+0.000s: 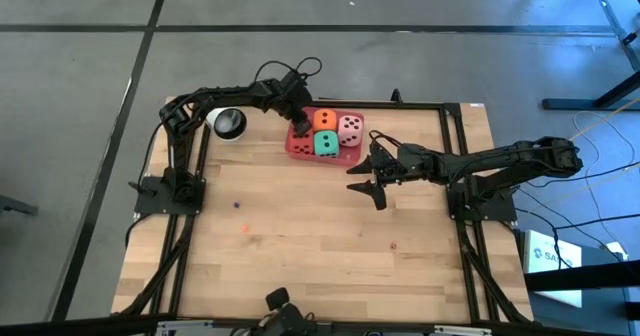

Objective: Pick & Place Dice
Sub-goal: Put the green die into the pink bin, then put the red die into the pink bin

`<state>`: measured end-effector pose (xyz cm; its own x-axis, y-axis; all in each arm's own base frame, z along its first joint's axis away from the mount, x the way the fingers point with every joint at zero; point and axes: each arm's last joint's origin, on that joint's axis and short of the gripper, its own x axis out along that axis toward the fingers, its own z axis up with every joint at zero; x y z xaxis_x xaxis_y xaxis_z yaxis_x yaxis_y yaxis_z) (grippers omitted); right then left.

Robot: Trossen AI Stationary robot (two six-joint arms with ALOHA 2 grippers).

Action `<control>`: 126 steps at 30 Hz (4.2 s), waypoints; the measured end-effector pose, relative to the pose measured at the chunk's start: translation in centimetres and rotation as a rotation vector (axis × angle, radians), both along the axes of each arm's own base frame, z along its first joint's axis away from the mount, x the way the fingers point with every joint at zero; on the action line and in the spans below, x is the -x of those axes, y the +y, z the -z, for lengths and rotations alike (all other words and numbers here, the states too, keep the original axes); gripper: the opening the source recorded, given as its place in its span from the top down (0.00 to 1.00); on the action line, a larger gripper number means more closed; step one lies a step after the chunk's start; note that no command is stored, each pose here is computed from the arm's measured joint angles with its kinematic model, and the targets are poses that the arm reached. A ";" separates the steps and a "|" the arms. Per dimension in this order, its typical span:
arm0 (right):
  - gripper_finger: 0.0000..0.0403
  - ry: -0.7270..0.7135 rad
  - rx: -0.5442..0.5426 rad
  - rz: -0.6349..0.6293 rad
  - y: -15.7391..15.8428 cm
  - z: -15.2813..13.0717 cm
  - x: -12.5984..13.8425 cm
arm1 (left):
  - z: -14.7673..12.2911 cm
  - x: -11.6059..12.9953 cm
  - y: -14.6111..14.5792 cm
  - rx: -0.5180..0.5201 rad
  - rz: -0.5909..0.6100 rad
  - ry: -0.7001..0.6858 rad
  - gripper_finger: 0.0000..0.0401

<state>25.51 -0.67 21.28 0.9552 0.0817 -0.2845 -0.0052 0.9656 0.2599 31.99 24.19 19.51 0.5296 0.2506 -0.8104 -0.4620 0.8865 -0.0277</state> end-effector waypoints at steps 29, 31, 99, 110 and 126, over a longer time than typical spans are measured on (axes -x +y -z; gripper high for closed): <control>0.42 -0.061 0.147 0.091 -0.2 -1.2 0.5 | -11.4 3.2 -3.9 -0.055 0.083 -0.326 0.55; 0.42 -0.090 0.181 0.112 0.0 -2.0 0.9 | -13.0 3.6 -5.2 -0.054 0.128 -0.378 0.56; 0.47 0.442 0.115 0.033 17.2 11.7 13.0 | -2.8 3.1 -33.2 0.024 0.355 -0.937 0.61; 0.47 0.418 0.121 0.085 16.8 11.6 12.4 | -2.8 3.1 -33.2 0.023 0.355 -0.936 0.62; 0.47 0.462 0.124 0.069 16.6 11.9 12.4 | -2.8 3.1 -33.2 0.024 0.355 -0.935 0.62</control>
